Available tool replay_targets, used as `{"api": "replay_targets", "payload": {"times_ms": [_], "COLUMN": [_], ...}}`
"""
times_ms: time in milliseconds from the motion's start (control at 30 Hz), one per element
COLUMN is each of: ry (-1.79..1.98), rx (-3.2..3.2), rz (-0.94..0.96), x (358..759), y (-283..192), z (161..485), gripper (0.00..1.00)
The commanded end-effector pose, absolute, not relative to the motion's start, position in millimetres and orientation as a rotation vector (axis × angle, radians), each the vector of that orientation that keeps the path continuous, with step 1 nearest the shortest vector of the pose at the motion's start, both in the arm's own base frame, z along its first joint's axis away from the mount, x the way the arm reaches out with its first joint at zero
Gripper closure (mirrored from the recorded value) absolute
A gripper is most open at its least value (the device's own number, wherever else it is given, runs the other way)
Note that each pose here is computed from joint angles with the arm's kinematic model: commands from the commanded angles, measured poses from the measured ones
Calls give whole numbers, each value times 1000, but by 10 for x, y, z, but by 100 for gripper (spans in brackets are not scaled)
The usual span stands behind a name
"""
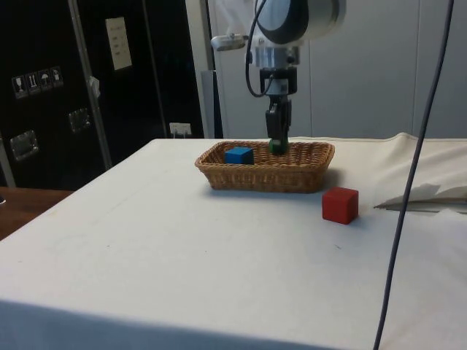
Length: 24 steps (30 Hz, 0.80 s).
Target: Place all non-red objects into the basket.
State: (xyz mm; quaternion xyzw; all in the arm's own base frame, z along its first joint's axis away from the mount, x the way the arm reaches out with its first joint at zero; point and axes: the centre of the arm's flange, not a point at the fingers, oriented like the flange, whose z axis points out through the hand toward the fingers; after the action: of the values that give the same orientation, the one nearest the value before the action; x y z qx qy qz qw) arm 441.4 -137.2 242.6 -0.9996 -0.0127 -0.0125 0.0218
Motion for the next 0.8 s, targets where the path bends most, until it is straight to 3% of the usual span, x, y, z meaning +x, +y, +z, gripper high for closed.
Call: {"api": "replay_targets", "payload": {"times_ms": [0,767], "ry": [-43,-16], "rx": [-3111,-3147], "rz": [-42,4], "x": [4416,4378], "y": [-1403,-1614], "z": [2388,2117], "gripper": [100,100]}}
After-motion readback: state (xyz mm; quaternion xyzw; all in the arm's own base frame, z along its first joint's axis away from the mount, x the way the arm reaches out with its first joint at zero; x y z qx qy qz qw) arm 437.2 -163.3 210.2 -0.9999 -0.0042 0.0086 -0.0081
